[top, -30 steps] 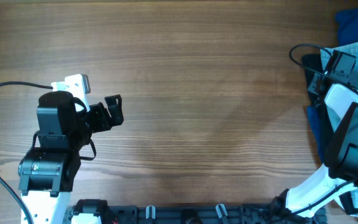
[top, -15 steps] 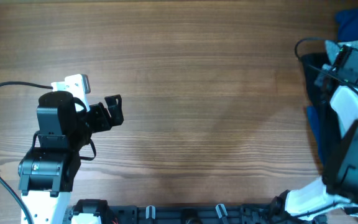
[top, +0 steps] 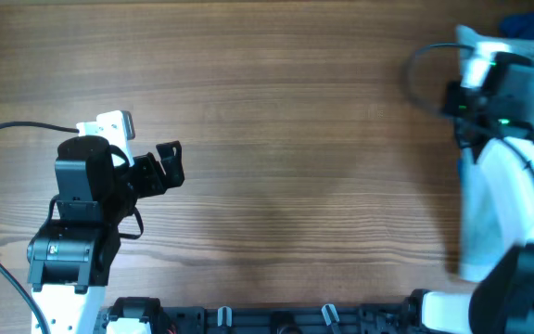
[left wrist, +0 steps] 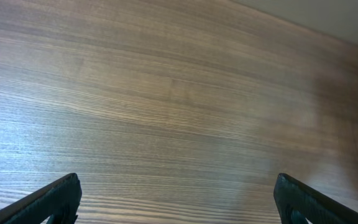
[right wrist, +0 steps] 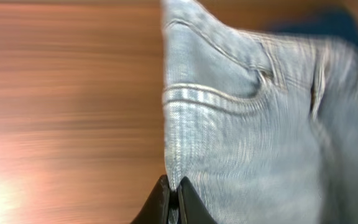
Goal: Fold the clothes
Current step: 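Drag the shorts left onto the table center with the right gripper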
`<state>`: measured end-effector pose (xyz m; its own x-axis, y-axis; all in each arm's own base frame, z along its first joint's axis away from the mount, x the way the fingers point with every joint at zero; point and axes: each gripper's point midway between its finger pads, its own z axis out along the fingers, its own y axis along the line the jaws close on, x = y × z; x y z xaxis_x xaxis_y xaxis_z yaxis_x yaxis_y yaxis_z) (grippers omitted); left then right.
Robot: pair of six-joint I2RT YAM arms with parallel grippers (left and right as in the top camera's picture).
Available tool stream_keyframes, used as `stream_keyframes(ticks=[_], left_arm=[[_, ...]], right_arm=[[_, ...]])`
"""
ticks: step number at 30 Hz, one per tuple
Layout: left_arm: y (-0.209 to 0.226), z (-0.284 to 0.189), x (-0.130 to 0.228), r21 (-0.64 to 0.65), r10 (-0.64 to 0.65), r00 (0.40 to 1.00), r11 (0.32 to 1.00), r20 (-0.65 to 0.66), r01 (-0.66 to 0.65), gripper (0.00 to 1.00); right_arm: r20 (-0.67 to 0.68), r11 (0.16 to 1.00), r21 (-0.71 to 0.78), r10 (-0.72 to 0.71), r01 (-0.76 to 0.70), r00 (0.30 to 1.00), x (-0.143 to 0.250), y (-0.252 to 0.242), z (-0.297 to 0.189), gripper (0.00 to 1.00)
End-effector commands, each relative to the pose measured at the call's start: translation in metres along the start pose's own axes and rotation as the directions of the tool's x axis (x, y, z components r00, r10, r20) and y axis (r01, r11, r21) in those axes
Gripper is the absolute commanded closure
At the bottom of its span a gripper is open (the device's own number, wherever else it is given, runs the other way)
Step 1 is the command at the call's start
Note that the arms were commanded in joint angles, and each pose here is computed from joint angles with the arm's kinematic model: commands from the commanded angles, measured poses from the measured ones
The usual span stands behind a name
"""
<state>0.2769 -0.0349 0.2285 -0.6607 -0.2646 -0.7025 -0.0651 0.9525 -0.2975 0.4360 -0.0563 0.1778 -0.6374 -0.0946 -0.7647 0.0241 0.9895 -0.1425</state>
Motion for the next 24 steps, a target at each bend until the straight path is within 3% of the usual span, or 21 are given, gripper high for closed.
stream_keyframes(ticks=[1,8,9,10,12,13,14,21,24], left_arm=[[-0.007,-0.004,-0.006,0.025,0.0,1.0,1.0,0.013,0.0,0.0],[-0.007,-0.004,-0.006,0.025,0.0,1.0,1.0,0.012,0.0,0.0],[-0.007,-0.004,-0.006,0.025,0.0,1.0,1.0,0.013,0.0,0.0],[-0.007,-0.004,-0.006,0.025,0.0,1.0,1.0,0.013,0.0,0.0],[-0.007,-0.004,-0.006,0.025,0.0,1.0,1.0,0.013,0.0,0.0],[-0.007,-0.004,-0.006,0.025,0.0,1.0,1.0,0.013,0.0,0.0],[-0.007,-0.004,-0.006,0.025,0.0,1.0,1.0,0.012,0.0,0.0],[-0.005,-0.003,0.0,0.017,-0.003,1.0,1.0,-0.013,0.003,0.0],[-0.004,-0.004,0.003,0.013,-0.004,1.0,1.0,-0.026,0.005,0.0]], right_arm=[[0.277,0.904,-0.286,-0.24,0.318,0.93,-0.064,0.123,-0.069,0.96],[0.146,0.707,-0.536,-0.461,0.461,0.876,0.02,0.244,-0.076,0.95],[0.135,0.691,-0.552,-0.479,0.467,0.867,0.028,0.252,-0.076,0.89],[0.122,0.67,-0.57,-0.503,0.475,0.855,0.038,0.263,-0.075,0.7],[0.111,0.655,-0.58,-0.526,0.485,0.843,0.047,0.272,-0.074,0.51],[0.1,0.662,-0.575,-0.526,0.481,0.844,0.049,0.274,-0.074,0.41],[0.079,0.686,-0.562,-0.511,0.461,0.856,0.049,0.273,-0.072,0.39],[-0.124,0.897,-0.382,-0.291,0.225,0.949,0.046,0.225,-0.073,0.39],[-0.208,0.93,-0.33,-0.238,0.161,0.949,0.057,0.207,-0.079,0.38]])
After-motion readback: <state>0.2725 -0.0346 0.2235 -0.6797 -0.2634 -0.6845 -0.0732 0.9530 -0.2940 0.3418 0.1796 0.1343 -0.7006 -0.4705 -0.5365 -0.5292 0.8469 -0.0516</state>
